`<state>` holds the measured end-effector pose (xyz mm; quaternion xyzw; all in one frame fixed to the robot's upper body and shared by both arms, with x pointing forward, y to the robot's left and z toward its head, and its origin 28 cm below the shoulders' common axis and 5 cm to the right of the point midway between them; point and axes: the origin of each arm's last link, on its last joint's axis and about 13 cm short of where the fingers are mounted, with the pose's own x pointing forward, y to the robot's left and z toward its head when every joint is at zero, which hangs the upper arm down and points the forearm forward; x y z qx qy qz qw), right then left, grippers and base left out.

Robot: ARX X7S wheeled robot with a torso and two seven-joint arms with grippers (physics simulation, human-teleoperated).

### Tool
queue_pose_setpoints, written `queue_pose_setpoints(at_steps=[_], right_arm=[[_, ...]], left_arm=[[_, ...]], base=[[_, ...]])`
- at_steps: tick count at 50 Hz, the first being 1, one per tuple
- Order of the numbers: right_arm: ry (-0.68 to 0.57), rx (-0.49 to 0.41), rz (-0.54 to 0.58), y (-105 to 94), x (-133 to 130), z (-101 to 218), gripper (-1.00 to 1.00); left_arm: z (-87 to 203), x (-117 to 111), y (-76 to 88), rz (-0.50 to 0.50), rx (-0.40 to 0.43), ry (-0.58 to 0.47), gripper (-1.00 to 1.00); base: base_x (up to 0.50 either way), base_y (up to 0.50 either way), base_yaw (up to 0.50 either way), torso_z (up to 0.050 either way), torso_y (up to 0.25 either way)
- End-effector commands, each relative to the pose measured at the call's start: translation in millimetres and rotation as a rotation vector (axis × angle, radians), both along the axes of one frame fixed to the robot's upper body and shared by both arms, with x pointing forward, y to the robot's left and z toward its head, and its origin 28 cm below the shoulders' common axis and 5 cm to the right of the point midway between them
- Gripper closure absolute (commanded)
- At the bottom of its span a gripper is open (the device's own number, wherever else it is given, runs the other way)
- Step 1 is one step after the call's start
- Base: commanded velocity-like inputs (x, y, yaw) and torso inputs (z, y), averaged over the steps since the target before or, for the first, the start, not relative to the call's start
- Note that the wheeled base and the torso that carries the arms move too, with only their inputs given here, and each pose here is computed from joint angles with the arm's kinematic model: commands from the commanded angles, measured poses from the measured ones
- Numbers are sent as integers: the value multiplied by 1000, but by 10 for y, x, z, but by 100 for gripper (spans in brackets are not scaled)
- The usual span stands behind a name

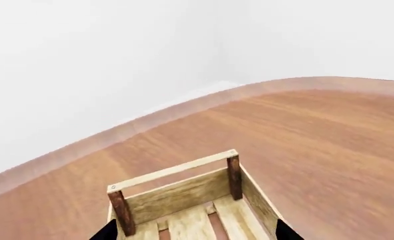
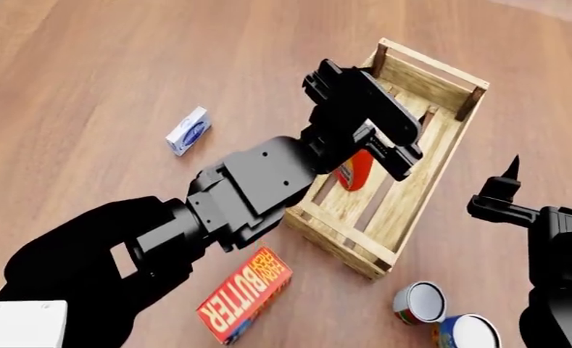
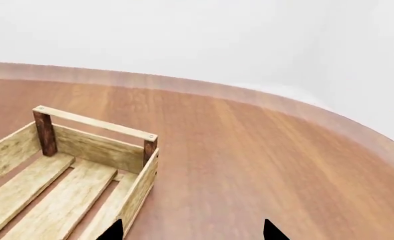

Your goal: Pick up the ketchup, and put it in the wooden tray.

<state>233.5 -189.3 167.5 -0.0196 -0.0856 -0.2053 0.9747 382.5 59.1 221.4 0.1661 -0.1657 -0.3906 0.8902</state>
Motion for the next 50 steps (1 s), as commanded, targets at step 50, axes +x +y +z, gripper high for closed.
queue_pose_setpoints(at_steps=[50], right_arm=[[-119,-100,232,87,-614,122,-100]], left_arm=[[-348,-910,1288,542,-487,100,-100]], base=[[0,0,0,-11,238]])
